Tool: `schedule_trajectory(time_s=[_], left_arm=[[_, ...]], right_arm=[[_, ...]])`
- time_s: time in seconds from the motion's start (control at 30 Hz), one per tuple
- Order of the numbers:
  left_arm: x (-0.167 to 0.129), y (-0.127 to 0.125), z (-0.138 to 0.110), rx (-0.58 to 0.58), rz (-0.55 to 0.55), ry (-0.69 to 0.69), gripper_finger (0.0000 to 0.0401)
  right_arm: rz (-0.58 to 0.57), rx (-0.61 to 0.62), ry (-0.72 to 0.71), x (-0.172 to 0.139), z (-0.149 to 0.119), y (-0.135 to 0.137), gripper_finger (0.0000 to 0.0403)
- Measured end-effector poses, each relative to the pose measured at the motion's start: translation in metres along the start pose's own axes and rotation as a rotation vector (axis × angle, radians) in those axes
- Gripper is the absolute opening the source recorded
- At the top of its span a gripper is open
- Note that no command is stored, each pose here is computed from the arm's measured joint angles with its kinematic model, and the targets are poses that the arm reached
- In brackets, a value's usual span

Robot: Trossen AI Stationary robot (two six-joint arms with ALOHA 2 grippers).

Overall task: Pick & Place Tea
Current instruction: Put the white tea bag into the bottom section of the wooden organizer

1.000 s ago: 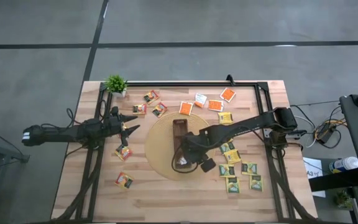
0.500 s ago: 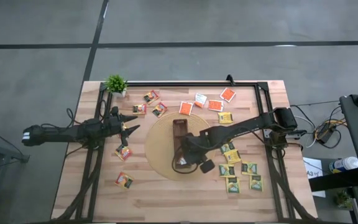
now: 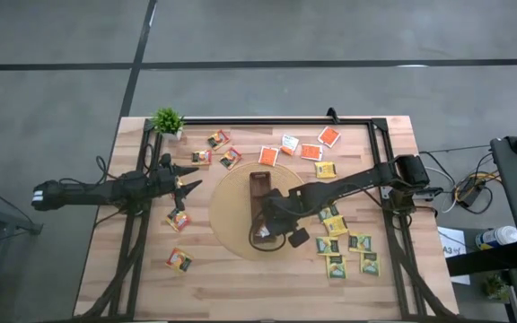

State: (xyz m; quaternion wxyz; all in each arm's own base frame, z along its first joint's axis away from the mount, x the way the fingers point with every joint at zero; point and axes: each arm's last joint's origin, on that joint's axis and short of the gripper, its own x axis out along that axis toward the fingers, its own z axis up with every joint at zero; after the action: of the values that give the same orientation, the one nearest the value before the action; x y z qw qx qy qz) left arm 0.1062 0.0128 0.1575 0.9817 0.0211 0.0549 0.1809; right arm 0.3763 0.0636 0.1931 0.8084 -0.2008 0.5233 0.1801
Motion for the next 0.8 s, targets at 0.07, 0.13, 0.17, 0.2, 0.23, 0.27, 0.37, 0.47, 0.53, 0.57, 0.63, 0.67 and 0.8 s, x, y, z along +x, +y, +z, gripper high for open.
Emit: schedule_trajectory(time_s=[0.07, 0.13, 0.17, 0.2, 0.23, 0.27, 0.37, 0.47, 0.53, 0.57, 0.63, 0.67, 0.8], left_arm=[[0.0, 0.0, 0.0, 0.0, 0.0, 0.0, 0.0202], [0.0, 0.0, 0.0, 0.0, 0.0, 0.0, 0.0202], [0.0, 0.0, 0.0, 0.0, 0.0, 0.0, 0.0202], [0.0, 0.0, 0.0, 0.0, -0.001, 0.0, 0.0202], [0.0, 0.0, 0.0, 0.0, 0.0, 0.0, 0.0202], [0.0, 0.0, 0.0, 0.0, -0.001, 0.0, 0.0202], [0.0, 0.0, 0.0, 0.0, 0.0, 0.0, 0.0202], [0.0, 0.0, 0.0, 0.0, 0.0, 0.0, 0.0202], [0.0, 0.0, 0.0, 0.0, 0.0, 0.0, 0.0202], [0.0, 0.0, 0.0, 0.0, 0.0, 0.0, 0.0202], [0.0, 0.0, 0.0, 0.0, -0.001, 0.0, 0.0202], [0.0, 0.0, 0.0, 0.0, 0.0, 0.0, 0.0202], [0.0, 0.0, 0.0, 0.0, -0.001, 0.0, 0.0202]], right_arm=[[0.0, 0.035, -0.001, 0.0, 0.0, 0.0, 0.0063], [-0.002, 0.074, -0.006, -0.001, 0.001, -0.001, 0.0044], [-0.001, 0.093, -0.012, -0.002, 0.003, -0.001, 0.0034], [-0.001, 0.11, -0.017, -0.003, 0.004, -0.001, 0.0022], [-0.001, 0.127, -0.022, -0.004, 0.005, -0.002, 0.0015], [-0.003, 0.149, -0.028, -0.005, 0.007, -0.003, 0.0012], [-0.005, 0.247, -0.046, -0.01, 0.012, -0.005, 0.0009], [-0.001, 0.338, -0.038, -0.018, 0.016, -0.006, 0.0008], [0.002, 0.4, -0.028, -0.023, 0.018, -0.008, 0.0008], [0.004, 0.428, -0.026, -0.025, 0.019, -0.008, 0.0008], [0.006, 0.472, -0.024, -0.029, 0.021, -0.009, 0.0008], [0.009, 0.487, -0.024, -0.03, 0.022, -0.009, 0.0008], [0.056, 0.529, -0.029, -0.031, 0.022, -0.008, 0.0008]])
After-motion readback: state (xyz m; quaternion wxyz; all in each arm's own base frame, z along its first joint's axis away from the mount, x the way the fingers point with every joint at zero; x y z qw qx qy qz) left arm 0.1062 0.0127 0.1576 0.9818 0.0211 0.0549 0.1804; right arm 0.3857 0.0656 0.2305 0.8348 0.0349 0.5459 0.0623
